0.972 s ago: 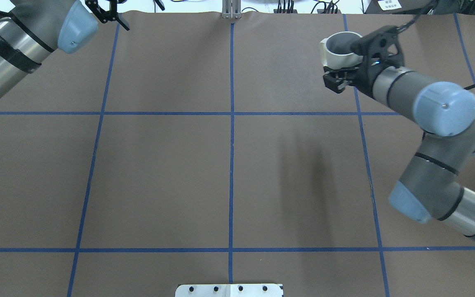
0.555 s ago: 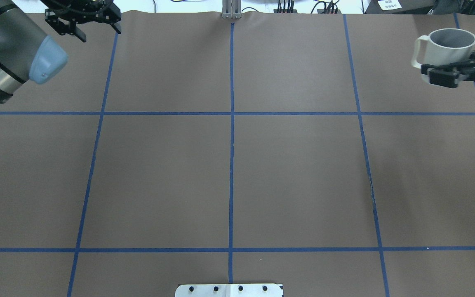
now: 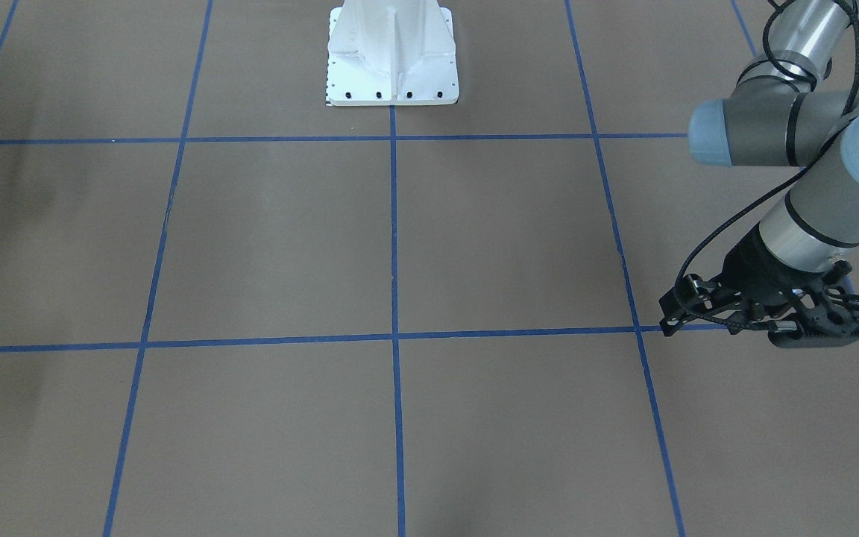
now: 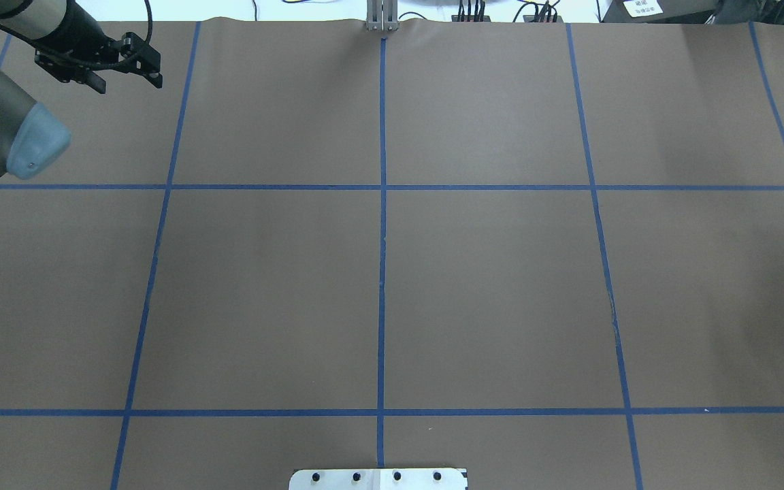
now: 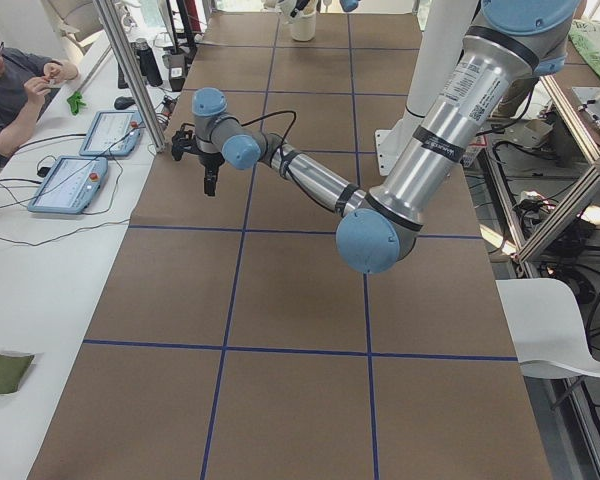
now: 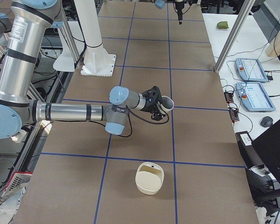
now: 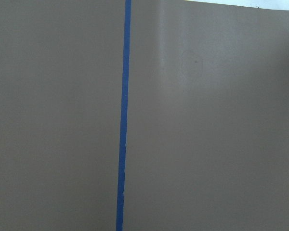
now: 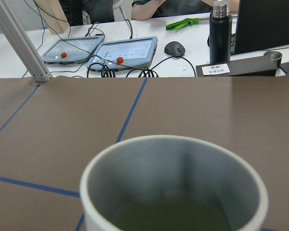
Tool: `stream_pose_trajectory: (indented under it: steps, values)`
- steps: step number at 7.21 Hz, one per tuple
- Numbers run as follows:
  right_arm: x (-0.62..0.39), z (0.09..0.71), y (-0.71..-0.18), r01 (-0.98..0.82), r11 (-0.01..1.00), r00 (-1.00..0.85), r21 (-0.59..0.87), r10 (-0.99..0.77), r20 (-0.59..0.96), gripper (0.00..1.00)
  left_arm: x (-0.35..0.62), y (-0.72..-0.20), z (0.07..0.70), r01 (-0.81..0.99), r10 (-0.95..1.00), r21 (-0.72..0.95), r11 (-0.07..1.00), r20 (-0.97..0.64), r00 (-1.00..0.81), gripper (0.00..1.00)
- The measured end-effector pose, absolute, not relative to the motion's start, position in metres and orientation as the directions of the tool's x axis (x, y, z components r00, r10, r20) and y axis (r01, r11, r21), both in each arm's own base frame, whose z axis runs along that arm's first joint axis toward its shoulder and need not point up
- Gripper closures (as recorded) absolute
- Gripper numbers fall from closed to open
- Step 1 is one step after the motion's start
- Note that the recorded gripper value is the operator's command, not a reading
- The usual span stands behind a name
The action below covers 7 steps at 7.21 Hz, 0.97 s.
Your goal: Left arm hands cup to right arm to dump lemon
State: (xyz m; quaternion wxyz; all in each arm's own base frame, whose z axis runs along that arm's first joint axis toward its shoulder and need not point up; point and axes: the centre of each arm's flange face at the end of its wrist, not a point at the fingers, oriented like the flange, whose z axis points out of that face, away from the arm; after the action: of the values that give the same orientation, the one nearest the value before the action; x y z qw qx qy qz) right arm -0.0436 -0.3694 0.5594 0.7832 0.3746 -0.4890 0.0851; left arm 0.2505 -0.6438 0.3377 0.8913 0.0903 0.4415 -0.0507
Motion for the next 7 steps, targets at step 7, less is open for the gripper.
stream_pose_trajectory:
  steps: [7]
  values:
    - [0.015, 0.668, -0.341, -0.693, 0.717, 0.152, 0.073, 0.047, 0.987, 0.97, 0.246, -0.636, 0.328, 0.174, 0.012, 0.143, 0.974, -0.805, 0.593, 0.00]
